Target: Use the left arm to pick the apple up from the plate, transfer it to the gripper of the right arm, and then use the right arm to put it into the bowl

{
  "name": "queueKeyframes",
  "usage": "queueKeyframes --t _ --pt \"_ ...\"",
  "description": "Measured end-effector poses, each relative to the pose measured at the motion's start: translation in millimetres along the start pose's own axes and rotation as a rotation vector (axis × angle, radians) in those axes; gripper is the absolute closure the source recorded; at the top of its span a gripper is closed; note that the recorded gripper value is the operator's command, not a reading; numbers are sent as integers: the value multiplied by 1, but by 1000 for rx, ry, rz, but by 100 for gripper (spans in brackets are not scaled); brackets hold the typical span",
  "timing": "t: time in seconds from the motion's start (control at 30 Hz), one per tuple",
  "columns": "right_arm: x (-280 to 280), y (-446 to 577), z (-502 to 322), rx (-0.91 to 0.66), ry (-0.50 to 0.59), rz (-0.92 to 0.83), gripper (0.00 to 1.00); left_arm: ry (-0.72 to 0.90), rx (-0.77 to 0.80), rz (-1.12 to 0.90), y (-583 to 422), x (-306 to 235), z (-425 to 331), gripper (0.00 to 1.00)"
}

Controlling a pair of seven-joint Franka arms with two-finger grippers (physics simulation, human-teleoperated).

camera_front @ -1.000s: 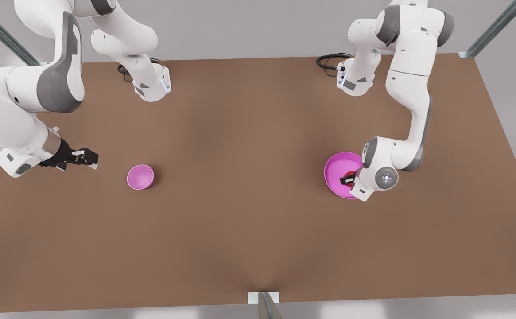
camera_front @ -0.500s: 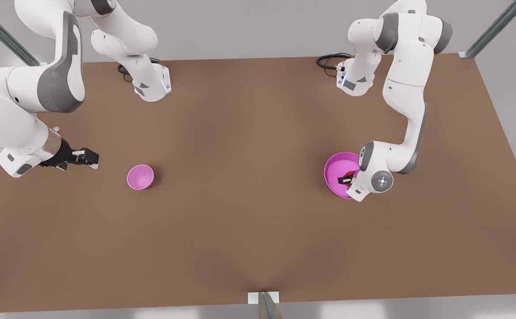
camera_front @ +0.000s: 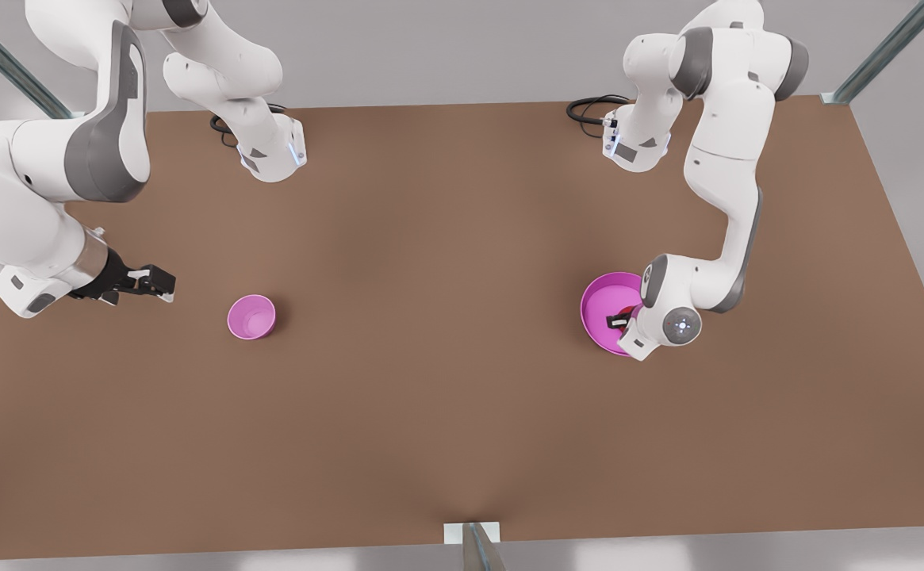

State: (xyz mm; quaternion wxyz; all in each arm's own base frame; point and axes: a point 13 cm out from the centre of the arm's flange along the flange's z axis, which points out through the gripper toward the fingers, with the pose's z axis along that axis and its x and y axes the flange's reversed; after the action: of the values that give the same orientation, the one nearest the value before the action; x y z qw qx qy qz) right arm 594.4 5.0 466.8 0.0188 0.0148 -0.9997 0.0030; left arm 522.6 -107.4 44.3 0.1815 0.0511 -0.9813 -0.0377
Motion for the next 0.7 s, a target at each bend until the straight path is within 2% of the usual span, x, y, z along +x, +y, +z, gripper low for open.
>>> queueKeyframes --t 0.17,0.37,0.53,0.7 --pt "0 0 0 0 0 -4 0 -13 2 11 -3 -2 -2 20" --pt "0 -1 0 0 0 -7 0 -72 13 38 -18 5 -54 21" --pt "0 -1 0 0 0 -9 0 -160 101 71 -81 3 -127 21" --pt "0 -1 0 -3 -1 -9 0 -253 251 155 -188 1 -196 21"
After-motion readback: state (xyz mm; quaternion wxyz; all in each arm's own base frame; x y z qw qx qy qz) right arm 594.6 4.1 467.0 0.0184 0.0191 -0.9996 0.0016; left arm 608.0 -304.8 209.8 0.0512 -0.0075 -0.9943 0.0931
